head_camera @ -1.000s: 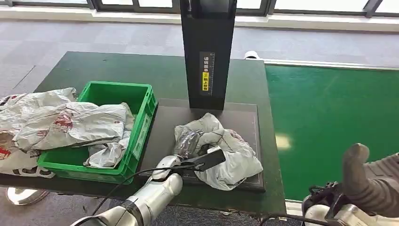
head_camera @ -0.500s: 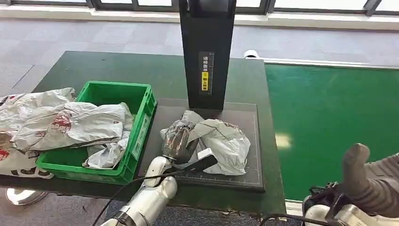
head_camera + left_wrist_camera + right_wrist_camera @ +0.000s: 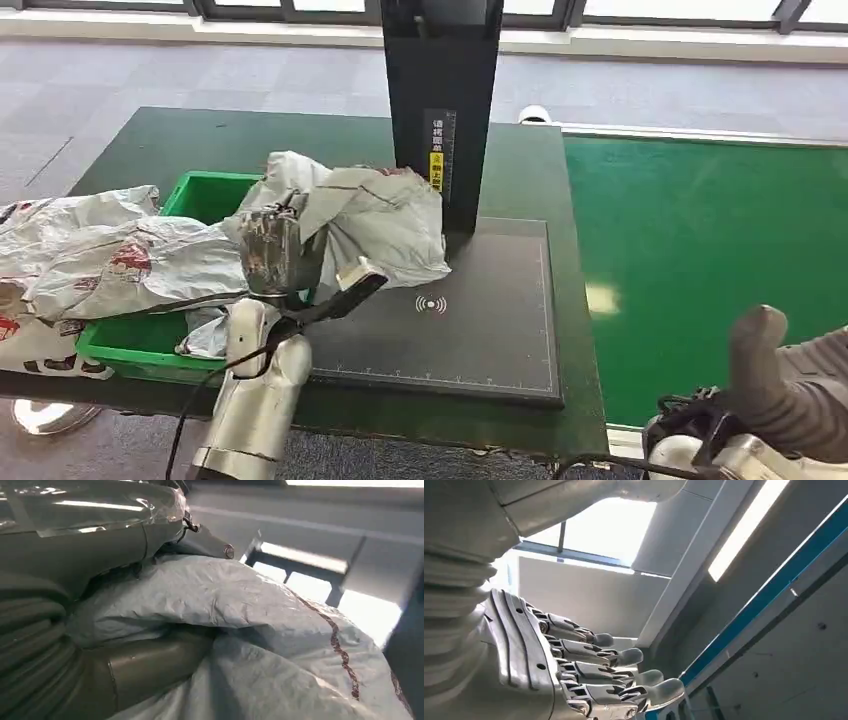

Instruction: Moved the parcel from conveyor to table for the left to box.

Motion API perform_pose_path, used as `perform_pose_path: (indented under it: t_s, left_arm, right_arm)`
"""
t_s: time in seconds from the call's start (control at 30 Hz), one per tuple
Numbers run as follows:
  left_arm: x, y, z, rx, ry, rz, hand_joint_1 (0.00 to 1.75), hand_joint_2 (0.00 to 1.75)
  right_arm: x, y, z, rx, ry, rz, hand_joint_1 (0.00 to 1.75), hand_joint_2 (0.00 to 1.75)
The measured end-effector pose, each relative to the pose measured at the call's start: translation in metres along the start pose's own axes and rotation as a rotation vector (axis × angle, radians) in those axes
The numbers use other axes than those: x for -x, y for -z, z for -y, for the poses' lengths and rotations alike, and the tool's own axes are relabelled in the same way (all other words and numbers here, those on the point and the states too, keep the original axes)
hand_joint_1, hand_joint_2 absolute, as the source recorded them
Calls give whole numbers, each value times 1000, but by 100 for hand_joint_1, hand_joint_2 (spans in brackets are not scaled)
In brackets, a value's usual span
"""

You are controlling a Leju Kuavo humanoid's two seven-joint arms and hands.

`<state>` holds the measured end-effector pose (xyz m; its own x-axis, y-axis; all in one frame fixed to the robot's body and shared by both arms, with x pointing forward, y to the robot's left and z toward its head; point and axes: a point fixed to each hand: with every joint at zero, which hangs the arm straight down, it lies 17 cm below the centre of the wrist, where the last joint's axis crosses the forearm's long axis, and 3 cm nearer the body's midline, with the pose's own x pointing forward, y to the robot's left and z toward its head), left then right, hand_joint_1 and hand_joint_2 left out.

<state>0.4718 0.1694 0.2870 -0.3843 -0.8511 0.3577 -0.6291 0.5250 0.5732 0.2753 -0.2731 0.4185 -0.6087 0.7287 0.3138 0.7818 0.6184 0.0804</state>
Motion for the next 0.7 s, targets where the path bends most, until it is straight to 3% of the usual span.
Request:
perform_pose_path:
  t_s: [0.23, 0.53, 0.7]
  left_arm:
    - [38, 15, -67, -159, 90, -55, 175, 175]
    - [159, -13, -107, -197, 278, -244, 175, 175]
    - [205, -37, -117, -204, 317, -347, 175, 175]
  right_arm:
    - [-1, 2, 3, 8, -4, 4, 0, 175]
    - [-1, 2, 3, 6, -6, 6, 0, 175]
    - [-1, 2, 4, 8, -4, 4, 0, 175]
